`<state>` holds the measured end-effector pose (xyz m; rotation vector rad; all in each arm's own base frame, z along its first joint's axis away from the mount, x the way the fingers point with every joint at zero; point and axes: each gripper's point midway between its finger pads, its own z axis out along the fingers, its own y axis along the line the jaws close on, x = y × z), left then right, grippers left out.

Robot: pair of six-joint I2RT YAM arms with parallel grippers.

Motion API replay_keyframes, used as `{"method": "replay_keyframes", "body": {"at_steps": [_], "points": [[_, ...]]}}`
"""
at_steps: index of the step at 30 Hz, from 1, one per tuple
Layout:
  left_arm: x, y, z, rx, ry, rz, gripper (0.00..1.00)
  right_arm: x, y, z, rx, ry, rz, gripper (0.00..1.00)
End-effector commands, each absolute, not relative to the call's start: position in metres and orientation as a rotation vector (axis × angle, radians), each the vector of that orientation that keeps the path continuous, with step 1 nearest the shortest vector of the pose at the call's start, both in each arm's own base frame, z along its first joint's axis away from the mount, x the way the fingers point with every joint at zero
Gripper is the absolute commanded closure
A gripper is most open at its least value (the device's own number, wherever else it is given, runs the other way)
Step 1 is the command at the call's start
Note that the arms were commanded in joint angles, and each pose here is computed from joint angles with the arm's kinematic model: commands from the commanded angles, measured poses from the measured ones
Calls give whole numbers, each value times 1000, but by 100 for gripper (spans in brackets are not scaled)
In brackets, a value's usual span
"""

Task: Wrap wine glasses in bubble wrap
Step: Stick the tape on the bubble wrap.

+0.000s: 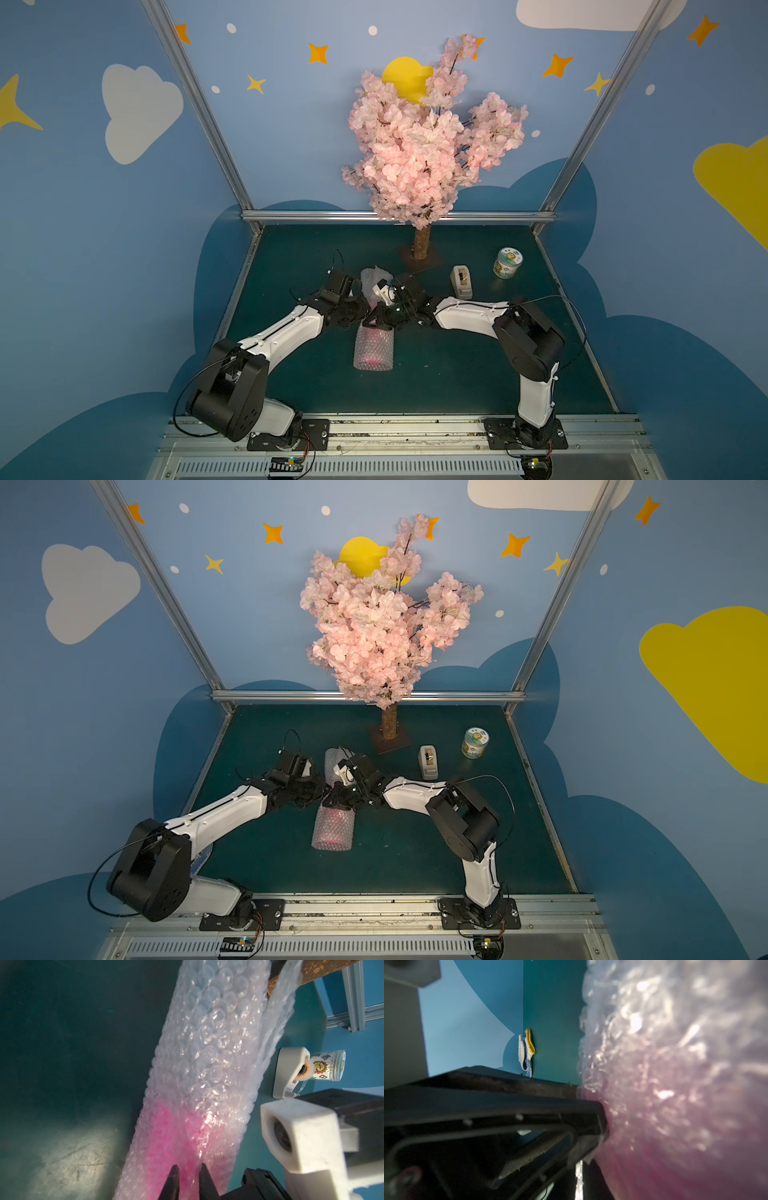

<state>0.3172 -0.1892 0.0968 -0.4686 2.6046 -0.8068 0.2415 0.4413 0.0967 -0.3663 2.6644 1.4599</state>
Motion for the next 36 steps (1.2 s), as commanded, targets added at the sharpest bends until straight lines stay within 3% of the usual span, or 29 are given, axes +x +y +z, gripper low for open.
{"method": "replay_keyframes", "body": {"at_steps": [1, 17, 24, 36], "points": [[314, -186, 98, -477, 2601, -809, 81, 241, 437, 127, -400, 2597, 1484, 89], [315, -185, 103, -470, 2589, -821, 82, 245, 418, 84, -342, 2695, 1413, 90], [314, -186, 102, -473, 2596, -822, 82, 246, 420, 102, -368, 2647, 1454, 90], [306, -164, 111, -471, 2599, -713, 66, 255, 412, 100, -349, 2661, 1432, 89]]}}
